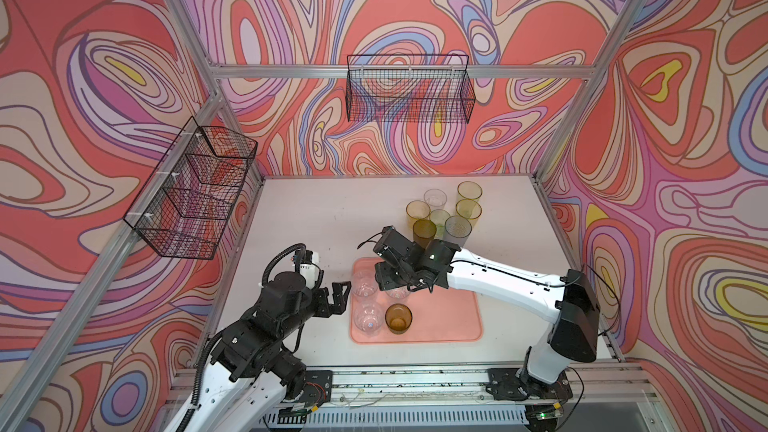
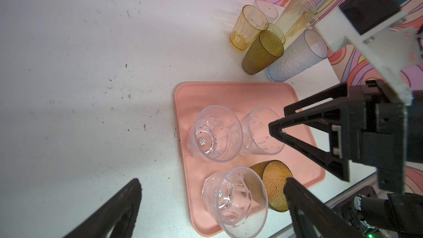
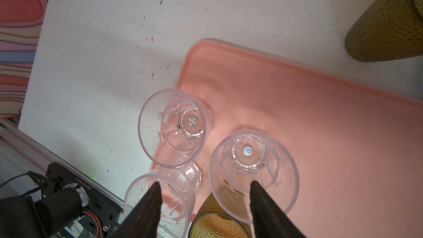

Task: Place the glasses into the tray
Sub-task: Place the glass on the tray.

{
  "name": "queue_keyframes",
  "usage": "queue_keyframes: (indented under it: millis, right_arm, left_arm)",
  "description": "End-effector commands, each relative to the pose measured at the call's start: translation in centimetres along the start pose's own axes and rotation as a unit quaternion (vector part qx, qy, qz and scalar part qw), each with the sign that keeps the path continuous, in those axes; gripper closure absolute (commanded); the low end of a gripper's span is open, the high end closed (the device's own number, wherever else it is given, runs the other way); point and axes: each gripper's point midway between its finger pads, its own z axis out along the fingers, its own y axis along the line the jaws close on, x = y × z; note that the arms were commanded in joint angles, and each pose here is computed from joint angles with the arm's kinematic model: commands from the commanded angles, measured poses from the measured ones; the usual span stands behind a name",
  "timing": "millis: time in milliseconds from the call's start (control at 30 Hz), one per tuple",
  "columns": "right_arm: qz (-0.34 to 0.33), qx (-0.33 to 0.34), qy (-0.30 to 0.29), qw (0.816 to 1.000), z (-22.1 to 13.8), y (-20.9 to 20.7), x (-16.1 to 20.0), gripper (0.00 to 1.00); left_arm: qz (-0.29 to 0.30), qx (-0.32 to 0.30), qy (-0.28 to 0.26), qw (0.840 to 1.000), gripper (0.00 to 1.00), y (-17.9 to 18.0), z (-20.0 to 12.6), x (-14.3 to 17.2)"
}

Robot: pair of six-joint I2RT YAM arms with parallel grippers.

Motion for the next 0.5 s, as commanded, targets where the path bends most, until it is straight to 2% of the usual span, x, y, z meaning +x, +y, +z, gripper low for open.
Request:
queue_keyframes:
  millis: [0, 200, 467]
  right_arm:
    - [0.001, 0.022, -0.029, 0.999, -1.9, -1.5, -0.2, 0.25]
    - [0.000, 0.045, -0.059, 0.997, -3.7, -3.8, 0.1, 0.17]
    - [0.032, 0.044, -0.084, 0.995, -5.1, -7.9, 0.9, 0.15]
  left_arm:
    - [-0.022, 0.002, -0.001, 1.000, 0.00, -0.3, 0.3, -0.6]
    - [-0.033, 0.009, 0.021, 0.999, 0.00, -1.4, 1.7, -1.2]
    - [-0.045, 0.019, 0.053, 0.997, 0.00, -3.3, 4.1, -2.4]
